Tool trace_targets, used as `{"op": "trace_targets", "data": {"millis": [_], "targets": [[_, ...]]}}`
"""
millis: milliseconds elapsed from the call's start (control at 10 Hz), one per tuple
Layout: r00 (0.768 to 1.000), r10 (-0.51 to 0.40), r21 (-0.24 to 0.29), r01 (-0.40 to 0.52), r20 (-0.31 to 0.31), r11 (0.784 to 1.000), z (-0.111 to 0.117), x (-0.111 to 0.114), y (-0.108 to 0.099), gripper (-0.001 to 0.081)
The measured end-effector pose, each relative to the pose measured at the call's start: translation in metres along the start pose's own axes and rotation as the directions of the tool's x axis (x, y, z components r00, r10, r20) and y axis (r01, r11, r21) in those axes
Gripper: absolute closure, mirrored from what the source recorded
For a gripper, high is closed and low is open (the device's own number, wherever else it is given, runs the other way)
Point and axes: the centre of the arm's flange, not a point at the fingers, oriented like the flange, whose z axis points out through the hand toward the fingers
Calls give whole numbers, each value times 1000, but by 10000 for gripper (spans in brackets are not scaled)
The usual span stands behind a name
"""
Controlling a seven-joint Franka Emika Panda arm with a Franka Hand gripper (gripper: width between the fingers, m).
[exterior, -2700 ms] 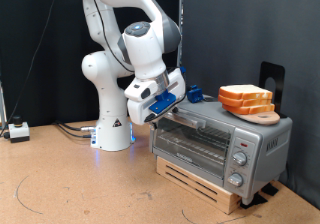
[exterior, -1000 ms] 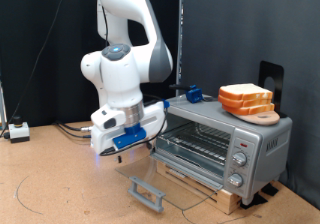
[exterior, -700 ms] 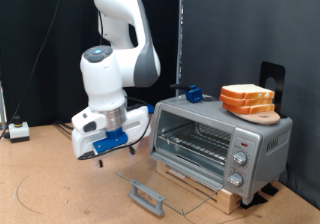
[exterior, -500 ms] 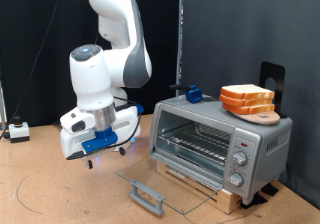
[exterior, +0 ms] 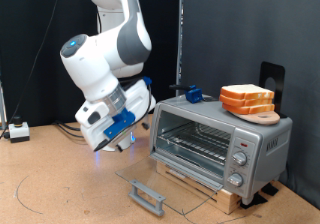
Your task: Make a piece of toast with the oven
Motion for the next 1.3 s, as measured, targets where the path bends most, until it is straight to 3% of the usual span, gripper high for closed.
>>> {"op": "trace_targets", "data": {"millis": [300, 600, 800, 900, 1000, 1100, 1300], "targets": [[993, -105, 36, 103, 61, 994, -17, -28, -29, -3], [973, -188, 11, 189, 136, 982, -27, -63, -54, -3], [969, -197, -14, 201, 150, 979, -33, -83, -63, -3], [969, -195, -13, 199, 151, 980, -32, -83, -63, -3], [954, -257, 13, 258, 152, 966, -32, -84, -67, -3], [916, -367, 59, 362, 159, 930, -31, -92, -77, -3], [791, -584, 158, 563, 184, 812, -31, -116, -99, -3]]}}
